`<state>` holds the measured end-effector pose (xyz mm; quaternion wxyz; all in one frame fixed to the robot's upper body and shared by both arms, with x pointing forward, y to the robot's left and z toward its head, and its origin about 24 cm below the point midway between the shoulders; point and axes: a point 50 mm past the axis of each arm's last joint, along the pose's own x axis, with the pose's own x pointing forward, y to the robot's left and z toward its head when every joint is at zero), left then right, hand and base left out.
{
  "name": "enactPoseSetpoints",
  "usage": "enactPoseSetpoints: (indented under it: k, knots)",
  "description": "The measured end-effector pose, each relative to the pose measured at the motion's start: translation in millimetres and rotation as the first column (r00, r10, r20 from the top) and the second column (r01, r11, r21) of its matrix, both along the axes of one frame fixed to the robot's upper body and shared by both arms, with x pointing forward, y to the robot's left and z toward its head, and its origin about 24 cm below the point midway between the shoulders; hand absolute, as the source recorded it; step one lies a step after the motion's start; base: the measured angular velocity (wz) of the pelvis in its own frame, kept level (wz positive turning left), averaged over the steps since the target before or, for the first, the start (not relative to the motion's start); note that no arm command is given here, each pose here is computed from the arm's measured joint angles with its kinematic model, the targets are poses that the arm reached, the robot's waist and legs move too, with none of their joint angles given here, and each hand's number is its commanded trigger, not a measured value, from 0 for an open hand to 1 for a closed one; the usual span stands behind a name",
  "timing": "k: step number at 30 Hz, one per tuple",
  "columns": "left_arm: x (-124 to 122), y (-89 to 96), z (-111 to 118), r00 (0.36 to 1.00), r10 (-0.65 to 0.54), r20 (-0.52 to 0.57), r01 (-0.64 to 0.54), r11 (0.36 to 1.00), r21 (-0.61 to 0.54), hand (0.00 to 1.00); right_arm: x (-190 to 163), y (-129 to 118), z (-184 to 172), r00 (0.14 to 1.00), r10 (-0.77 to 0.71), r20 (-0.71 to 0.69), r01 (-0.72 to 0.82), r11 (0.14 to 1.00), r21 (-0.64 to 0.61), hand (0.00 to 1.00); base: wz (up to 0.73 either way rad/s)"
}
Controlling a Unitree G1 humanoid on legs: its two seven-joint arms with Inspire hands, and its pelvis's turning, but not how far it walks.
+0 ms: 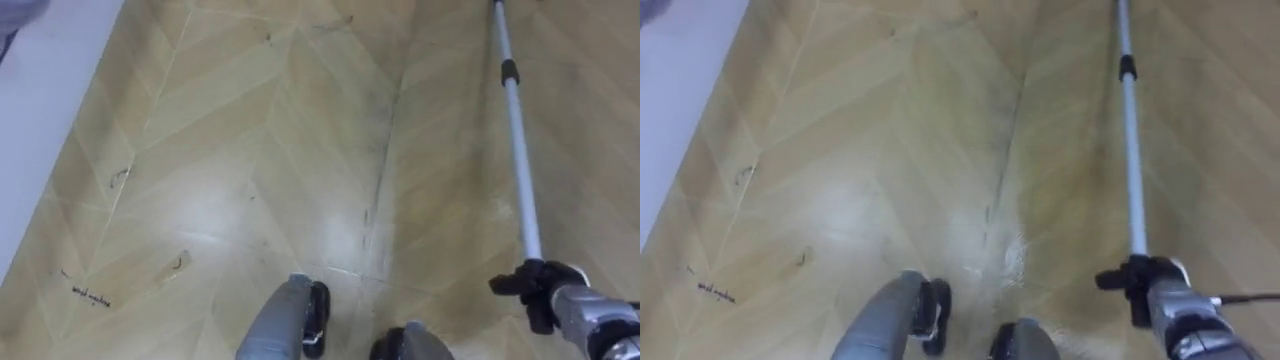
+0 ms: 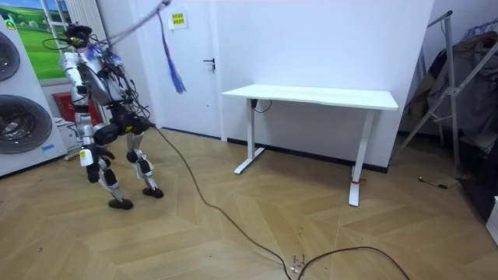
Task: Mop floor
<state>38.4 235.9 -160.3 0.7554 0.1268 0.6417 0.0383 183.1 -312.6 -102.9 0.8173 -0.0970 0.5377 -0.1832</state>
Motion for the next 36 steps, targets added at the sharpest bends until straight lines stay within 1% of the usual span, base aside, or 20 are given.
enactPoseSetpoints:
  k: [2,3,5,7,9,10,13,15,16,19,20,21,23,26,28,30,31,33,35,36]
  knots:
    - [3,-4.1,-1,1.000,-0.017,0.009,0.017,1.000,-0.009,0.00,-49,-6,-18,0.991,-0.045,-0.125,0.047,0.999,0.018,1.00,0.00]
    - [4,-5.5,-1,1.000,-0.015,0.013,0.015,1.000,-0.012,0.00,-62,-8,-22,0.986,-0.050,-0.160,0.052,0.999,0.010,1.00,-0.11]
    - [7,-10.2,-1,1.000,-0.005,0.030,0.006,1.000,-0.030,0.00,-113,-12,-32,0.955,-0.071,-0.287,0.065,0.997,-0.030,1.00,-0.02]
    - [10,-9.8,-1,0.999,-0.005,0.044,0.006,0.999,-0.034,0.00,-138,-9,-37,0.930,-0.093,-0.356,0.084,0.996,-0.042,1.00,-0.10]
    - [11,-10.9,-2,0.999,-0.001,0.043,0.003,0.999,-0.035,0.00,-156,4,-44,0.907,-0.100,-0.409,0.098,0.995,-0.026,1.00,-0.27]
    - [13,-10.7,-2,0.999,0.010,0.049,-0.008,0.999,-0.033,0.00,-162,18,-50,0.900,-0.095,-0.425,0.104,0.995,-0.003,1.00,-0.16]
    - [12,-12.3,-3,0.999,0.014,0.045,-0.013,1.000,-0.026,0.00,-161,42,-59,0.900,-0.077,-0.429,0.111,0.992,0.056,1.00,0.00]
    - [7,-16.2,-5,0.999,0.024,0.024,-0.023,0.999,-0.031,0.00,-157,45,-59,0.899,-0.074,-0.432,0.114,0.991,0.067,1.00,0.03]
    - [4,-18.9,-6,1.000,0.027,0.007,-0.027,0.999,-0.038,0.00,-145,43,-57,0.903,-0.070,-0.423,0.108,0.992,0.067,1.00,-0.13]
    - [4,-15.4,-6,0.998,0.055,0.002,-0.055,0.998,-0.032,0.00,-110,34,-49,0.926,-0.059,-0.373,0.090,0.994,0.066,1.00,-0.02]
    - [4,-13.7,-5,0.997,0.082,0.010,-0.081,0.996,-0.035,0.00,-89,29,-43,0.942,-0.051,-0.331,0.075,0.995,0.061,1.00,0.07]
    - [5,-12.9,-5,0.996,0.085,0.010,-0.084,0.996,-0.034,0.00,-79,26,-40,0.951,-0.046,-0.307,0.067,0.996,0.058,1.00,0.00]
    - [8,-12.1,-4,0.997,0.078,0.021,-0.078,0.997,-0.025,0.00,-40,17,-24,0.979,-0.024,-0.203,0.035,0.998,0.052,1.00,0.07]
    - [10,-12.2,-4,0.997,0.073,0.024,-0.072,0.997,-0.019,0.00,-6,15,-9,0.995,0.012,-0.097,-0.006,0.998,0.062,1.00,0.13]
    - [10,-11.5,-4,0.998,0.064,0.015,-0.064,0.998,-0.009,0.00,3,18,-6,0.997,0.028,-0.066,-0.023,0.996,0.084,1.00,0.19]
    - [8,-10.6,-5,0.998,0.067,0.002,-0.067,0.998,-0.005,0.00,1,21,-8,0.997,0.033,-0.065,-0.026,0.994,0.109,1.00,0.04]
    - [7,-9.5,-5,0.998,0.056,-0.007,-0.056,0.998,0.003,0.00,-8,22,-13,0.996,0.036,-0.083,-0.026,0.992,0.120,1.00,0.04]
    - [8,-6.2,-6,0.999,0.043,-0.021,-0.042,0.999,0.022,0.00,-32,23,-24,0.990,0.029,-0.136,-0.010,0.991,0.136,1.00,0.06]
    - [4,-2.3,-6,0.998,0.054,-0.033,-0.053,0.998,0.038,0.00,-72,24,-38,0.975,0.030,-0.221,0.004,0.989,0.151,1.00,-0.05]
    - [3,-1.5,-6,0.998,0.053,-0.035,-0.052,0.998,0.042,0.00,-81,24,-41,0.970,0.033,-0.241,0.004,0.989,0.150,1.00,-0.05]
